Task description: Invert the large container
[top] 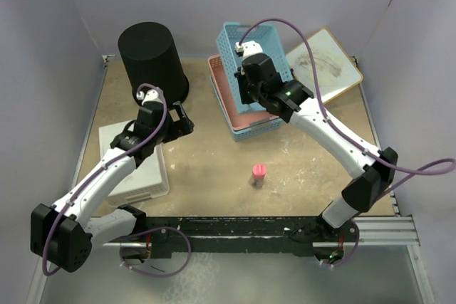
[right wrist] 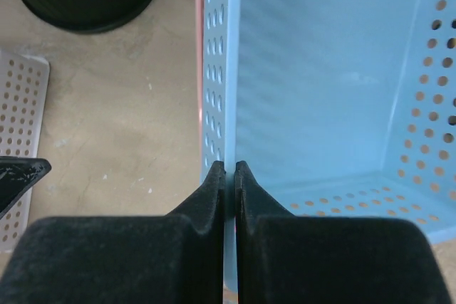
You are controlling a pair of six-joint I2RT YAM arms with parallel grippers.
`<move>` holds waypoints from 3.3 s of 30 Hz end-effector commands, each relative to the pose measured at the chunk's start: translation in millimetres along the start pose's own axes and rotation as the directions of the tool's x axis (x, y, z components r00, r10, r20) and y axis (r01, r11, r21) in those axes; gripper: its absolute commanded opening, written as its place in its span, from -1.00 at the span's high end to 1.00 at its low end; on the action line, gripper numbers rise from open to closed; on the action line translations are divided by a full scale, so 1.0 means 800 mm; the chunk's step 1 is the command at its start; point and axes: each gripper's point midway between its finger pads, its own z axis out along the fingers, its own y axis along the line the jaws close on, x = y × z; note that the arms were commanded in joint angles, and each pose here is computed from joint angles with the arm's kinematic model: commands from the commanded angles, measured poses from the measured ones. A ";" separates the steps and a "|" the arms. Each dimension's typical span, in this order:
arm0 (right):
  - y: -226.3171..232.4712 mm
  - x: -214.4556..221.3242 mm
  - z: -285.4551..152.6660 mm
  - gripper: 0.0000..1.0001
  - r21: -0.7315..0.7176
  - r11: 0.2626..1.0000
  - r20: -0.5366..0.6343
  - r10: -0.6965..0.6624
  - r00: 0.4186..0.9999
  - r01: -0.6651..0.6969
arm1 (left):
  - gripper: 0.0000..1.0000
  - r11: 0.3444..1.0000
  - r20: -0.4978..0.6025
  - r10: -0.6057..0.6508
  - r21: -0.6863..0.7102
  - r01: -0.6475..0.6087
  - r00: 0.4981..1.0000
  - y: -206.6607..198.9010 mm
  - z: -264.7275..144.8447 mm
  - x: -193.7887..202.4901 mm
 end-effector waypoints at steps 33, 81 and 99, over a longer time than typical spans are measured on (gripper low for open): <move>-0.175 0.052 -0.189 1.00 0.412 0.909 0.061 0.041 0.997 -0.062 | -0.94 0.915 -0.197 0.156 0.397 -0.066 0.968 -0.266 0.220 0.075; 0.248 0.026 -0.130 1.00 -0.840 0.272 -0.373 0.339 0.864 -0.469 | -0.99 0.987 0.473 0.087 0.076 -0.140 0.877 -0.105 -0.214 -0.236; 0.100 0.194 -0.007 1.00 -0.355 0.455 -0.613 0.546 0.571 -0.817 | -0.99 0.975 0.391 0.109 0.139 -0.176 0.914 -0.126 -0.172 -0.211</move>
